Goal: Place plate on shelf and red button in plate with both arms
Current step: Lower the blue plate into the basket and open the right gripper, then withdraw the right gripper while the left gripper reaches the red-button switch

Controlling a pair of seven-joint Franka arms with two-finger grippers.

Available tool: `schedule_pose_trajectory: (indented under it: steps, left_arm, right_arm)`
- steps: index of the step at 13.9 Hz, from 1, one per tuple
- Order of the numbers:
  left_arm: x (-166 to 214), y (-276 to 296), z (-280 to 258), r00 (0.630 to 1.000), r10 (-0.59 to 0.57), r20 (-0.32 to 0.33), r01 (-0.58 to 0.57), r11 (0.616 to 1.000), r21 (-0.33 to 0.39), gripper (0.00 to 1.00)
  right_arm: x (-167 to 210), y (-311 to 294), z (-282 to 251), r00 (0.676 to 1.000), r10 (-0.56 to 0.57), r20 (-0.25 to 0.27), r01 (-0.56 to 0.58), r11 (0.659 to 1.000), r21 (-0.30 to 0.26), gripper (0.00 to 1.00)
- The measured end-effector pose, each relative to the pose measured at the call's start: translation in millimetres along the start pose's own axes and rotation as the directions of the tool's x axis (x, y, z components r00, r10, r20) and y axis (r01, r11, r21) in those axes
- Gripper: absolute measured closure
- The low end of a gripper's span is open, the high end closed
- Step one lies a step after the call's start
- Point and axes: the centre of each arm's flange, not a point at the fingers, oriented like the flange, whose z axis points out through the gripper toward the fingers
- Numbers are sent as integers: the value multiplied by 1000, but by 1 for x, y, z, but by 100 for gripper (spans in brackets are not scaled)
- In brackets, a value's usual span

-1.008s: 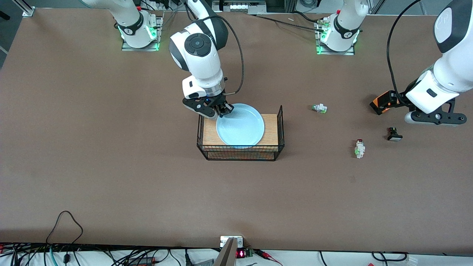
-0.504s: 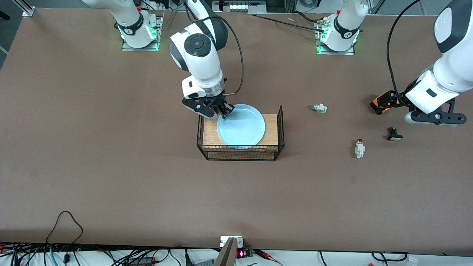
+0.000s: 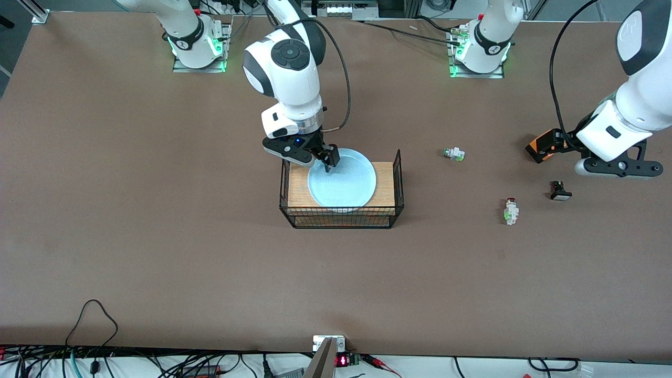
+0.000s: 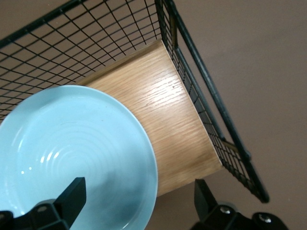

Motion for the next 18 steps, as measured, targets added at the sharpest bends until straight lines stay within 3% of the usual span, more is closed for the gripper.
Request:
schedule_pose_trajectory:
  steps: [6, 10, 15, 18]
  left_arm:
    - [0, 0, -1, 1000, 0, -1, 0, 1000, 0, 0]
    - [0, 0, -1, 1000, 1, -1, -1, 1000, 0, 0]
    - [0, 0, -1, 1000, 0, -1, 0, 1000, 0, 0]
    - [-2, 1, 1, 1000, 2, 19, -2, 1000, 0, 0]
  right_arm:
    - [25, -9, -42, 994, 87, 71, -87, 996, -7, 0]
    - [67, 5, -87, 986, 132, 103, -127, 990, -58, 0]
    - [125, 41, -131, 988, -47, 146, 59, 995, -76, 0]
    - [174, 79, -147, 963, -231, 142, 242, 968, -62, 0]
